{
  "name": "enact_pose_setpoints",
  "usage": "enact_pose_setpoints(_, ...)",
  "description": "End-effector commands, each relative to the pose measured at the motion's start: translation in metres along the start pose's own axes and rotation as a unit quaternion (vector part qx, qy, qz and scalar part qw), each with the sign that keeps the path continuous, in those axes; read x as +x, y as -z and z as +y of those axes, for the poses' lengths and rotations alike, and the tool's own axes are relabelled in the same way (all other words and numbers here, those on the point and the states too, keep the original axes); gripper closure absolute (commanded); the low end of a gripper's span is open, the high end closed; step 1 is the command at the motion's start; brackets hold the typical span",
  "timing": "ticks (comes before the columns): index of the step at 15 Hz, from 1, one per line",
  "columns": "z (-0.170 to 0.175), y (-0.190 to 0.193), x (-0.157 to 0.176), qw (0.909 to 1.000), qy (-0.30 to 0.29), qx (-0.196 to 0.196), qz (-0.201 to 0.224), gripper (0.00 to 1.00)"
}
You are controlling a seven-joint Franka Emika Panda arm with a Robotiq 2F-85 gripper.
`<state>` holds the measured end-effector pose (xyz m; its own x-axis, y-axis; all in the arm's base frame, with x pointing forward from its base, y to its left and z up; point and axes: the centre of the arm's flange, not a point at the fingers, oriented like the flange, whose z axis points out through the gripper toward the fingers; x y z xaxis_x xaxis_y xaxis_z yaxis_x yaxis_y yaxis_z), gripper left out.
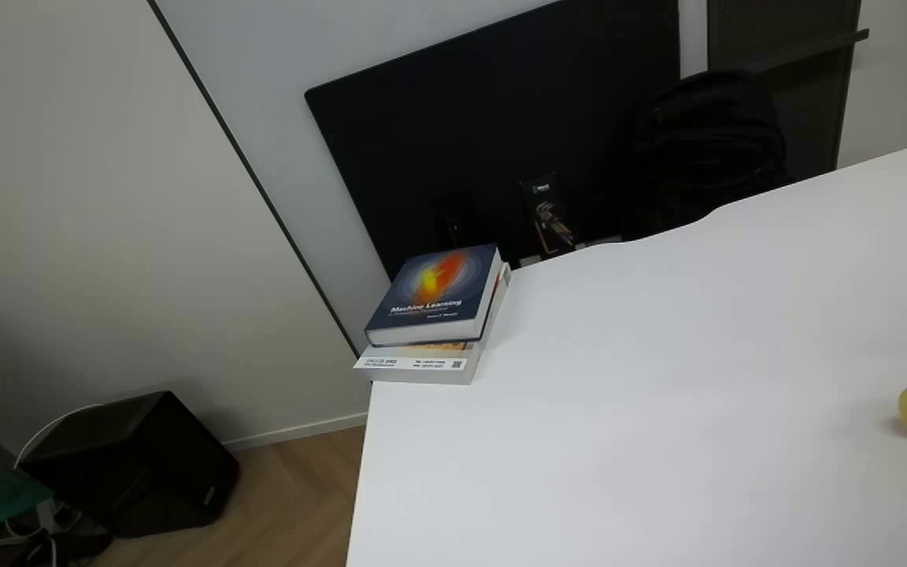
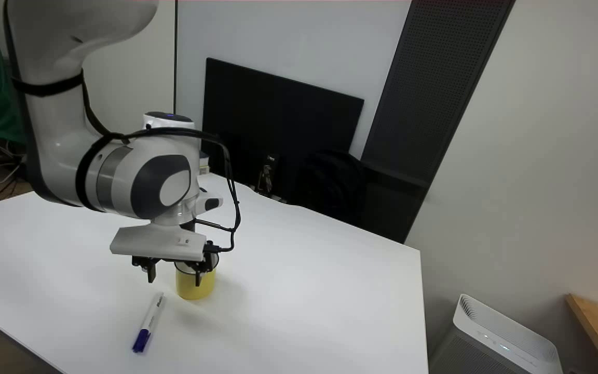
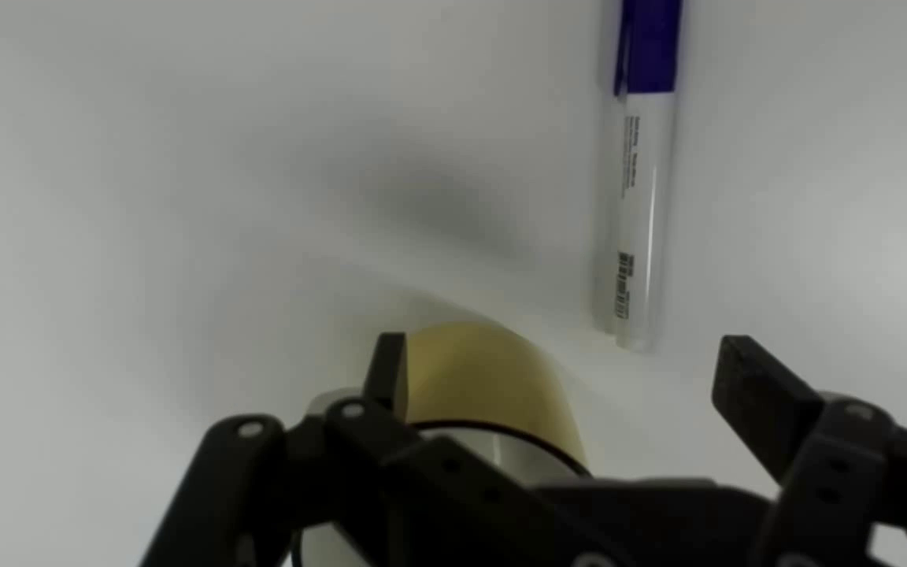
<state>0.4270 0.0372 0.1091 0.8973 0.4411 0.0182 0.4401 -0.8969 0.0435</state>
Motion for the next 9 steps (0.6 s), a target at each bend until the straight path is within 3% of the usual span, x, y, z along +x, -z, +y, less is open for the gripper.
enact_pose_setpoints(1,-0.010,-0.022,0.012,0.9996,-0.025,-0.013,0.002,0.00)
enact_pose_setpoints(9,-0.024,-0.042,0.016,0.9997,-0.019,-0.014,-0.003,0.00)
